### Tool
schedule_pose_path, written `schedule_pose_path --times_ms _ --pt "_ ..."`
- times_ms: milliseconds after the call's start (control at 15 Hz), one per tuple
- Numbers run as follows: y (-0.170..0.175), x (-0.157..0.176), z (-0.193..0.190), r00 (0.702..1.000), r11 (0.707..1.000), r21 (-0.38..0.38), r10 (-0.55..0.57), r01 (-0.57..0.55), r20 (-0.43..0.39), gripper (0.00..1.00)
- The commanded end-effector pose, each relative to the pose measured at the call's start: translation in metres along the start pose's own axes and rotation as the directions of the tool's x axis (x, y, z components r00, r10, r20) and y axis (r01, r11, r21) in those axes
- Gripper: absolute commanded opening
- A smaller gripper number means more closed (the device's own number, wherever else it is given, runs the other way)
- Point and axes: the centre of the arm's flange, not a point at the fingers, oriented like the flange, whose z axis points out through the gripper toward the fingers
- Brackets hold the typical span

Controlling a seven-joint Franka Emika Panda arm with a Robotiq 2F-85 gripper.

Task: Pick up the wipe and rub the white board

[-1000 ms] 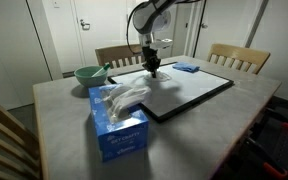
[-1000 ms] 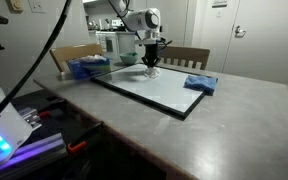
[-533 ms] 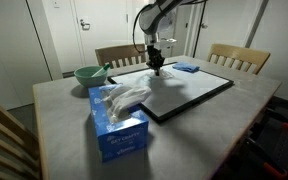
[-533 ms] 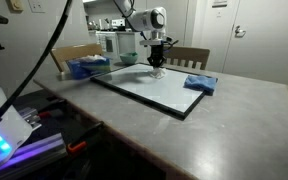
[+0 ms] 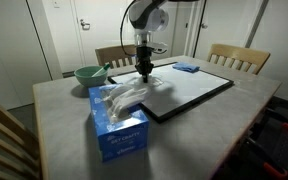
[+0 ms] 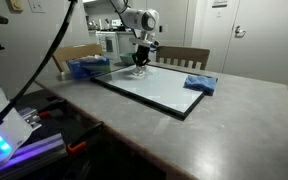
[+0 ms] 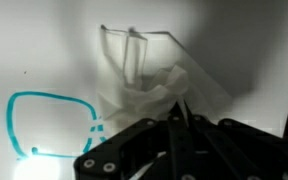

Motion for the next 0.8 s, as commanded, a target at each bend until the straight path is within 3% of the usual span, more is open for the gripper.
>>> schedule_pose_path --times_ms 0,133,333,467,733 --pt "0.044 -0.011 0.037 0.998 0.991 -0.116 0.062 -0.061 0.009 0.00" --pt "0.076 -0.020 0.031 0.991 0.970 -0.199 0.135 -0.137 -0.024 0.00" --pt "0.105 -0.024 0.025 0.974 0.945 -0.235 0.218 -0.227 -0.062 0.00" --pt "0.105 -0.023 0.025 0.973 0.952 -0.202 0.227 -0.231 -0.044 0.00" --pt "0.059 -0.017 0.028 0.995 0.993 -0.081 0.088 -0.085 0.035 0.00"
